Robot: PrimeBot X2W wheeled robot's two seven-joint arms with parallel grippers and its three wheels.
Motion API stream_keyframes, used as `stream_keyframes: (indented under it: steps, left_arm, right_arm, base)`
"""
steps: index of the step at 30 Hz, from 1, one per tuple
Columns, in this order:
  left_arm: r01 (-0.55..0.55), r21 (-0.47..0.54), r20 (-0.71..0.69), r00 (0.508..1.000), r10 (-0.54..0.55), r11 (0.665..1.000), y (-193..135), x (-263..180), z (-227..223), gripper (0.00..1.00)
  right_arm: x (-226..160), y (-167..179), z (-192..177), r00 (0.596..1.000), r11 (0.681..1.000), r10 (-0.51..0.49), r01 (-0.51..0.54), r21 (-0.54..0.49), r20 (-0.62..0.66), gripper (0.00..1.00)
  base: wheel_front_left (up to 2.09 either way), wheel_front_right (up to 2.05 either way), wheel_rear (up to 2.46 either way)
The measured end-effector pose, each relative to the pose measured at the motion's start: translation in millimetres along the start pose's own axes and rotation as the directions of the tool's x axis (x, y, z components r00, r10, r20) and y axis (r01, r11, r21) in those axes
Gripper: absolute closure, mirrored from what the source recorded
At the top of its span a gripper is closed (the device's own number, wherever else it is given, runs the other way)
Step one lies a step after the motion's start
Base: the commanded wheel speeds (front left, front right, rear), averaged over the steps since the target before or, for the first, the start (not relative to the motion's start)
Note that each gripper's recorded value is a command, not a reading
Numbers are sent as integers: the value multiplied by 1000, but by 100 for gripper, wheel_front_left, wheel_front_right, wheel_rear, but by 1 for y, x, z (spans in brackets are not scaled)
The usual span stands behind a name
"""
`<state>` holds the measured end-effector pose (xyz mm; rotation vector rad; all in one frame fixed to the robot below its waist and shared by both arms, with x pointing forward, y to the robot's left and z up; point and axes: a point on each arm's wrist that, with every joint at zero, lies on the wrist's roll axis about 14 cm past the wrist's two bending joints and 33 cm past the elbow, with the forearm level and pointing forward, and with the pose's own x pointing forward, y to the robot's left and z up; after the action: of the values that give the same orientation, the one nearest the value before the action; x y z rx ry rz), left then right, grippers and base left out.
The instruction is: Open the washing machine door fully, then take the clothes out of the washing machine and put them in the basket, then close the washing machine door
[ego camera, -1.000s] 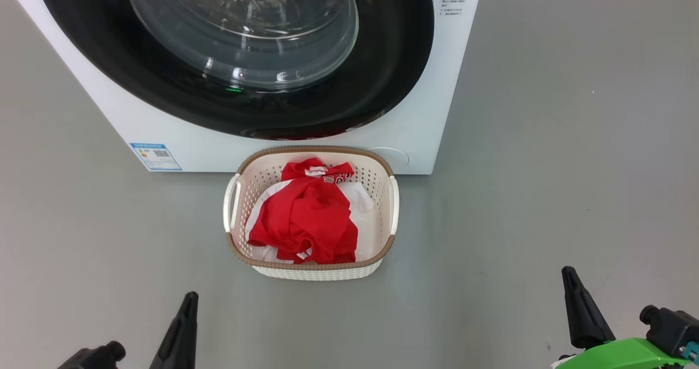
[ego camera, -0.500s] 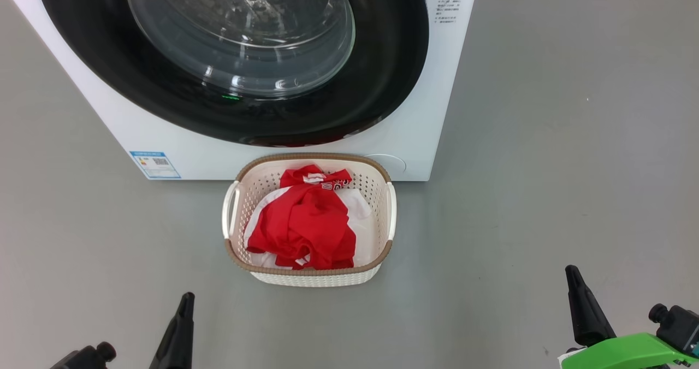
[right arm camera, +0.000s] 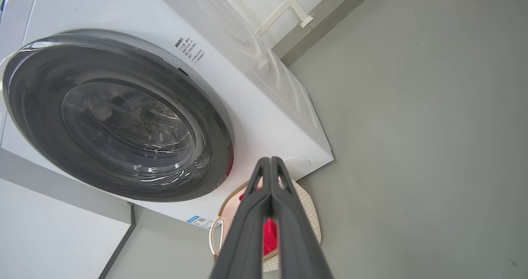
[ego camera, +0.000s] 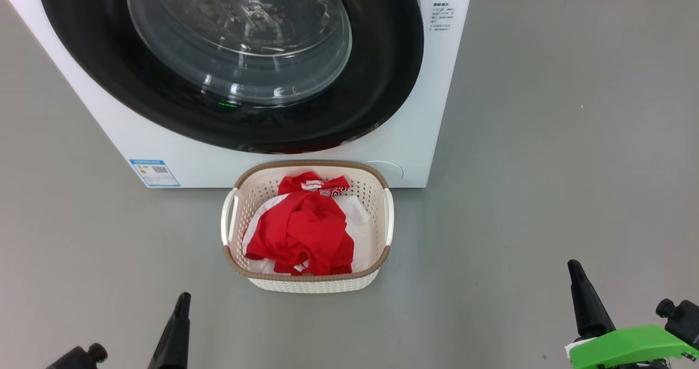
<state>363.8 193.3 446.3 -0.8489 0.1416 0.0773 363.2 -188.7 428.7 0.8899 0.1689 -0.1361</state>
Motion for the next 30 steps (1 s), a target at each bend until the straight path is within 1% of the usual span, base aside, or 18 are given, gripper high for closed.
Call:
stream_keyframes:
  steps: [15,18,22,30]
  left_arm:
    - [-4,-142,-2,1000,4,990,-2,0,3,100]
    - [-2,-175,0,1000,2,984,-3,0,4,100]
    - [11,-204,6,1000,-10,979,-8,4,7,100]
    - [14,-278,5,1000,-13,960,-9,4,8,100]
  right_arm:
    - [1,4,8,1000,991,9,-10,134,5,100]
    - [0,5,9,1000,985,9,-10,170,5,100]
    - [0,5,11,1000,981,11,-12,192,6,100]
    - [3,11,16,1000,962,27,-30,272,16,100]
  base:
    - [0,0,0]
    - [0,0,0]
    - [0,0,0]
    - [0,0,0]
